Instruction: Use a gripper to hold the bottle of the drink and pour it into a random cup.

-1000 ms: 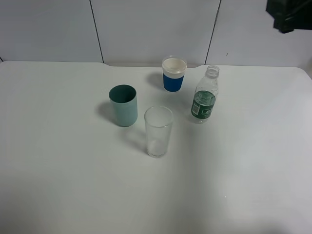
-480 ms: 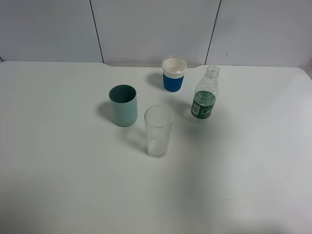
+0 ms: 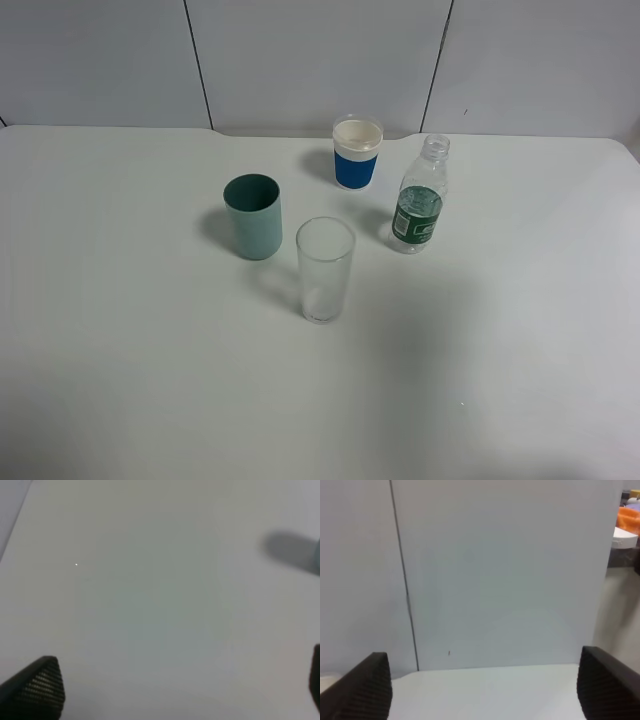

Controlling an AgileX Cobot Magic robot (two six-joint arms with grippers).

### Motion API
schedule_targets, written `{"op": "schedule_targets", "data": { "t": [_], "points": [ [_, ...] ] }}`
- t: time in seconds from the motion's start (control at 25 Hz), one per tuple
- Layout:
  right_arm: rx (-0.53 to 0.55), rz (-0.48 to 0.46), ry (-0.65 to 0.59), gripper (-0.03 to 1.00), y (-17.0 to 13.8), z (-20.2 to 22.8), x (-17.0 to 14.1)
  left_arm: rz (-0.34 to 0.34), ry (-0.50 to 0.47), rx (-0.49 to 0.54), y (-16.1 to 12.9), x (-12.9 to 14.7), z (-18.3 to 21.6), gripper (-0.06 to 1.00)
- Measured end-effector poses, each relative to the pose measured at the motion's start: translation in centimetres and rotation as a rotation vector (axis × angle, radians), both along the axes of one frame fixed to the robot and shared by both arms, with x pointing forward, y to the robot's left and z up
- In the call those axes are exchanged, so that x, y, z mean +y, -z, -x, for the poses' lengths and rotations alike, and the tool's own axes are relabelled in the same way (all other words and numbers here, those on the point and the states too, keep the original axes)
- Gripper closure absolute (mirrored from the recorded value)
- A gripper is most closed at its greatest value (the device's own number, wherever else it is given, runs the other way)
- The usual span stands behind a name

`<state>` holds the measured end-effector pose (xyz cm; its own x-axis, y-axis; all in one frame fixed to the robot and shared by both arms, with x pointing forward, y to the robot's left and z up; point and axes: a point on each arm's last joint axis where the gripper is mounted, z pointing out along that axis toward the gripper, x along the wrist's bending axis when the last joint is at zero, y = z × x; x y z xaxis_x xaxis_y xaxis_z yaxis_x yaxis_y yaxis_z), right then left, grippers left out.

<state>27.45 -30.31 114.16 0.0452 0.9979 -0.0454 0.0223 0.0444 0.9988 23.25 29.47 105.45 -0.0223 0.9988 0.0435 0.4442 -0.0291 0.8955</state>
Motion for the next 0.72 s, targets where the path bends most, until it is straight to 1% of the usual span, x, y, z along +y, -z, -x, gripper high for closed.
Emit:
{"op": "schedule_targets", "data": {
  "t": [0.12, 0.2, 0.44, 0.64, 0.72],
  "points": [
    [0.017, 0.033, -0.009, 0.23, 0.6, 1.8, 0.1, 0.0, 0.0, 0.0, 0.0, 0.0, 0.0, -0.05],
    [0.05, 0.044, -0.012, 0.23, 1.2, 2.7, 0.1, 0.0, 0.0, 0.0, 0.0, 0.0, 0.0, -0.05],
    [0.19, 0.016, -0.054, 0.23, 3.4, 5.1, 0.4, 0.0, 0.0, 0.0, 0.0, 0.0, 0.0, -0.05],
    [0.241, 0.01, -0.062, 0.23, 4.5, 5.9, 0.5, 0.0, 0.0, 0.0, 0.0, 0.0, 0.0, -0.05],
    [0.284, 0.001, -0.071, 0.23, 5.1, 5.7, 0.6, 0.0, 0.0, 0.0, 0.0, 0.0, 0.0, -0.05]
  ]
}}
